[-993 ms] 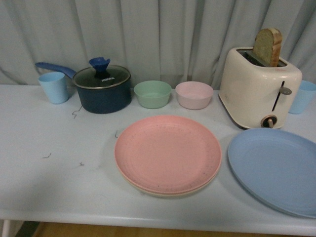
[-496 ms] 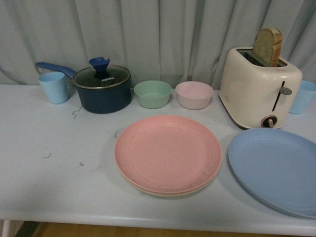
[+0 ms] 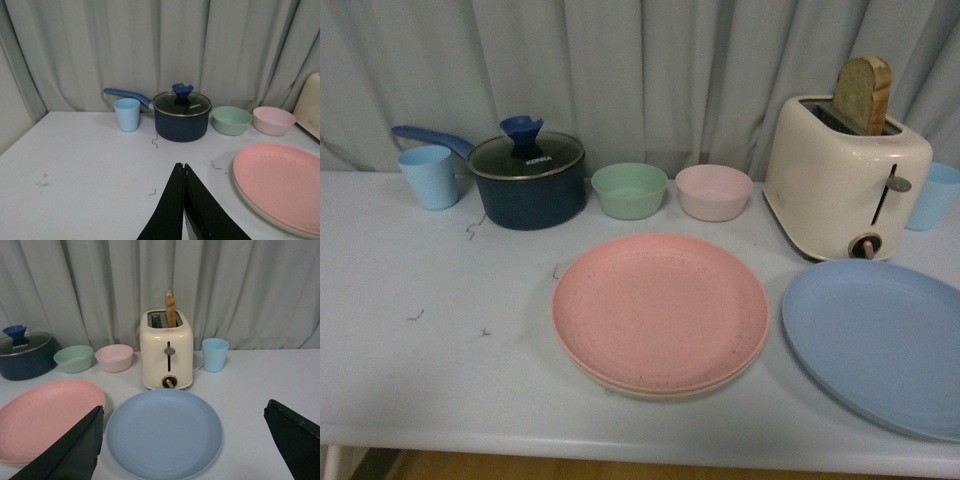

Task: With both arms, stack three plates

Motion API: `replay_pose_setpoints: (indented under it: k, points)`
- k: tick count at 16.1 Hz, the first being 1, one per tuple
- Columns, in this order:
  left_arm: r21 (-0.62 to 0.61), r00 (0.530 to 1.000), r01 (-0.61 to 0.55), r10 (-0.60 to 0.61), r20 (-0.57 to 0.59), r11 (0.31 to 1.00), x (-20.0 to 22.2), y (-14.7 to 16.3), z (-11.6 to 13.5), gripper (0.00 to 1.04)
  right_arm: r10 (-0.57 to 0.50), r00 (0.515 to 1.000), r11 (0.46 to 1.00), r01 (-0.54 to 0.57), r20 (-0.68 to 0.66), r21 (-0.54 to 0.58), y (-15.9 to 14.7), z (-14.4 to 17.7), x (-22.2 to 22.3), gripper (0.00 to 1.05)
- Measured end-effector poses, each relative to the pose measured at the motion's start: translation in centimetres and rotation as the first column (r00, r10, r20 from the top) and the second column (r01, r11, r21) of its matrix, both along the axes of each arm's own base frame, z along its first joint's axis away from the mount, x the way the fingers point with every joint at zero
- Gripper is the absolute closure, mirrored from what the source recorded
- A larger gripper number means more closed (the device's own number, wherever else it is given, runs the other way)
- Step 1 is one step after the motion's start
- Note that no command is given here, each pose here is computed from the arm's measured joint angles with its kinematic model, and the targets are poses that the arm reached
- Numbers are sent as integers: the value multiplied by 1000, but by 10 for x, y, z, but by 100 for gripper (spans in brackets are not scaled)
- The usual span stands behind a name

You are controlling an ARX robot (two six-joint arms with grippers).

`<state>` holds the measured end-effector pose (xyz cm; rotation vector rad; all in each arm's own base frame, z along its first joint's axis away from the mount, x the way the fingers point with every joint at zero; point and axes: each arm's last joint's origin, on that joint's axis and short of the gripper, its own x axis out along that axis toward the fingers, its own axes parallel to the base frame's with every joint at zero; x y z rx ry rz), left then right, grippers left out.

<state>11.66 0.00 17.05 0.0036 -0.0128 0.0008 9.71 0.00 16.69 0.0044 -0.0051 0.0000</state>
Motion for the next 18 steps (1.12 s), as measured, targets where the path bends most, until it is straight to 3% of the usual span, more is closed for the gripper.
replay_pose_setpoints:
  k: [14, 15, 17, 18]
  points:
    - [0, 1000, 0, 0, -12, 1000, -19, 0, -4, 103, 0, 1000, 1000, 0, 1, 0, 0, 0, 0, 6]
    - [-2, 1000, 0, 0, -9, 1000, -19, 0, -4, 99, 0, 1000, 1000, 0, 1, 0, 0, 0, 0, 6]
    - [-2, 1000, 0, 0, -9, 1000, -19, 0, -4, 74, 0, 1000, 1000, 0, -2, 0, 0, 0, 0, 6]
    - [-2, 1000, 0, 0, -10, 1000, -19, 0, -4, 61, -63, 970, 997, 72, -235, 31, -2, -2, 1, 6]
